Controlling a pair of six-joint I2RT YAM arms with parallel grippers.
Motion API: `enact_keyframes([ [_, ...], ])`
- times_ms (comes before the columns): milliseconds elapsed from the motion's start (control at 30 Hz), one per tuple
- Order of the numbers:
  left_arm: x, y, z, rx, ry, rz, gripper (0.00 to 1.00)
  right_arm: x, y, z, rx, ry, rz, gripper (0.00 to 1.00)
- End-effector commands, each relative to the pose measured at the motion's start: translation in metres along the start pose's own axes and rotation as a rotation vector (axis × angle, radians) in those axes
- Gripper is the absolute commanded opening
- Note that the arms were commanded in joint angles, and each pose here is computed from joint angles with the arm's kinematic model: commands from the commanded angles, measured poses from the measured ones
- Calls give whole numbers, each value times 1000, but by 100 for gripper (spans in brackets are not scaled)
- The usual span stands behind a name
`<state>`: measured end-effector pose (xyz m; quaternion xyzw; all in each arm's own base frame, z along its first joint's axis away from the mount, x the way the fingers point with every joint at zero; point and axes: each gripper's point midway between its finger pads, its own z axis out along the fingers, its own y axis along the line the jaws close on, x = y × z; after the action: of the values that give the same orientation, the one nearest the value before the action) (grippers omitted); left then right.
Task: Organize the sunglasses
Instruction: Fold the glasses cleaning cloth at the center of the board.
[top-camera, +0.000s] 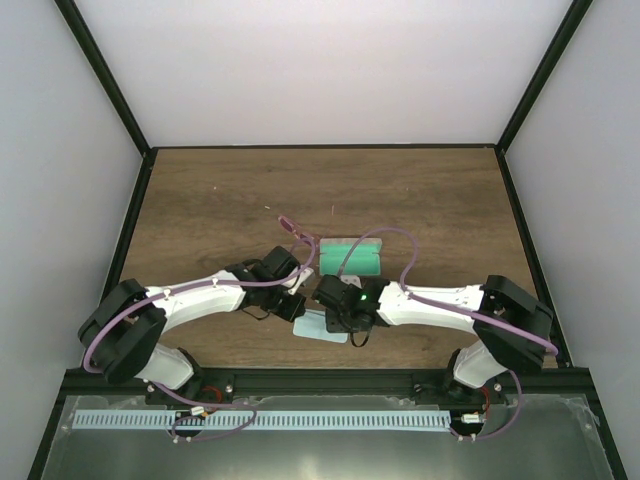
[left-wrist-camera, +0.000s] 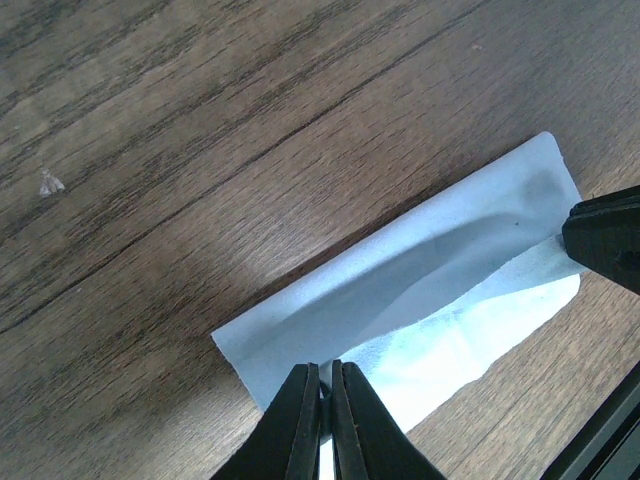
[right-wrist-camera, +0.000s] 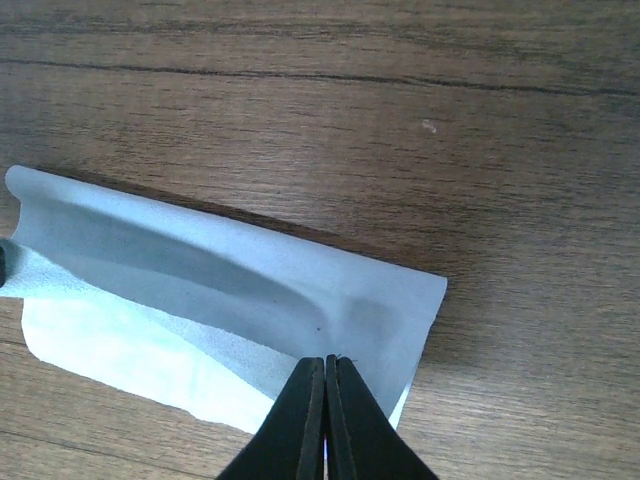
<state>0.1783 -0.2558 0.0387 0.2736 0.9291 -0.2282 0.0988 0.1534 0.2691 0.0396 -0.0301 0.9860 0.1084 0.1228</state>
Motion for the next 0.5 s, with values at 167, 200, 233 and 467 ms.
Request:
enact_keyframes([
  [167, 0, -5, 1, 22, -8, 12, 4, 4, -2, 2, 7, 4, 10, 1],
  [200, 1, -5, 2, 22, -6, 12, 4, 4, -2, 3, 7, 5, 11, 1],
  [233, 1, -5, 2, 23, -6, 12, 4, 5, -2, 3, 8, 8, 11, 1],
  [467, 6, -3, 2, 17, 0, 11, 4, 7, -2, 4, 6, 12, 11, 1],
])
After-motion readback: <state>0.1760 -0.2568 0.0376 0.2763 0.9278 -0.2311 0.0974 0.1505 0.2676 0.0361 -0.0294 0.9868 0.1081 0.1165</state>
